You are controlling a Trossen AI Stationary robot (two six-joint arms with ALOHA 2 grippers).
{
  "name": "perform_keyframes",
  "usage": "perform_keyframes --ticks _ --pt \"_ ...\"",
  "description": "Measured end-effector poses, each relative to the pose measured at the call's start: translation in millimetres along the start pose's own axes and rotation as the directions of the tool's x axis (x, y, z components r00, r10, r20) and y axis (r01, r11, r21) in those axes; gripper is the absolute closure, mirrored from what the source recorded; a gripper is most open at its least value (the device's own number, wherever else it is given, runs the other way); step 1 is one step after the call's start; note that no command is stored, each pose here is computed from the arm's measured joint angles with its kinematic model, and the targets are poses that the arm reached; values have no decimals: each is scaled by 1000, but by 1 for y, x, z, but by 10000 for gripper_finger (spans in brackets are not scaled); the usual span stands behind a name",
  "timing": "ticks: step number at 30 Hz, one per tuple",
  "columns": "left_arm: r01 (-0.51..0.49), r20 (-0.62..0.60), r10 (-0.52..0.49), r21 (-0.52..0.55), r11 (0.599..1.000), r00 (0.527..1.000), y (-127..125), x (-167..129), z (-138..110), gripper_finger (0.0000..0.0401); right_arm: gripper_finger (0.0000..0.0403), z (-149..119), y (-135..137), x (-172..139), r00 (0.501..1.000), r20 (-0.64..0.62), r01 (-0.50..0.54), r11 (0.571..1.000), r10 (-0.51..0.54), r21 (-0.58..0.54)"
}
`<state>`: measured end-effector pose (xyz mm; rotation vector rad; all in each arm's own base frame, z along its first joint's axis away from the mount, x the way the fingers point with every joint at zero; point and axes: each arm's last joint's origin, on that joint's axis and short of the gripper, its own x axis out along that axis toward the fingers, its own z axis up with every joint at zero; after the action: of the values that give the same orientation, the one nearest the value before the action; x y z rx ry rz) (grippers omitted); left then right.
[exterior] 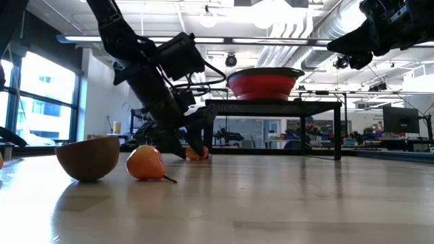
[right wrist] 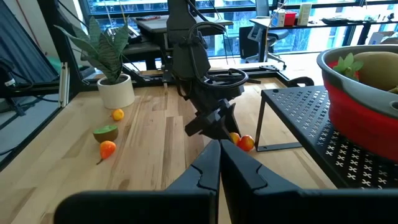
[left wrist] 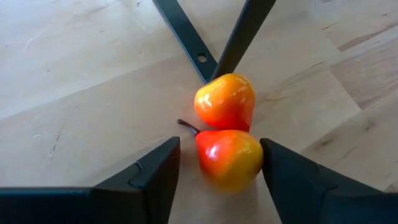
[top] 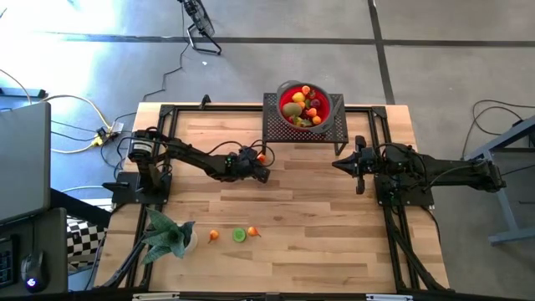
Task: Pick & Place Fruit
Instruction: Put the pear into the strainer on the shelf
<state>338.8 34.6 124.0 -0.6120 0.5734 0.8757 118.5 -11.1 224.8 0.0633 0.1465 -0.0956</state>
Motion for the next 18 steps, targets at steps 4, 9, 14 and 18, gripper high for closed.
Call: perform_keyframes --ticks 4,9,14,18 --pt "-3 -4 3 3 1000 1000 0 0 0 202 398 0 0 0 1000 0 0 1000 0 0" --pt "-4 -20 4 5 1000 1000 1 -1 -1 214 398 0 0 0 1000 0 0 1000 0 0" --pt "20 -56 -19 6 1000 998 1 -4 0 230 398 0 0 0 1000 0 0 1000 0 0" --pt "24 -109 -21 20 1000 994 3 -12 2 246 398 0 0 0 1000 1 -1 1000 1 0"
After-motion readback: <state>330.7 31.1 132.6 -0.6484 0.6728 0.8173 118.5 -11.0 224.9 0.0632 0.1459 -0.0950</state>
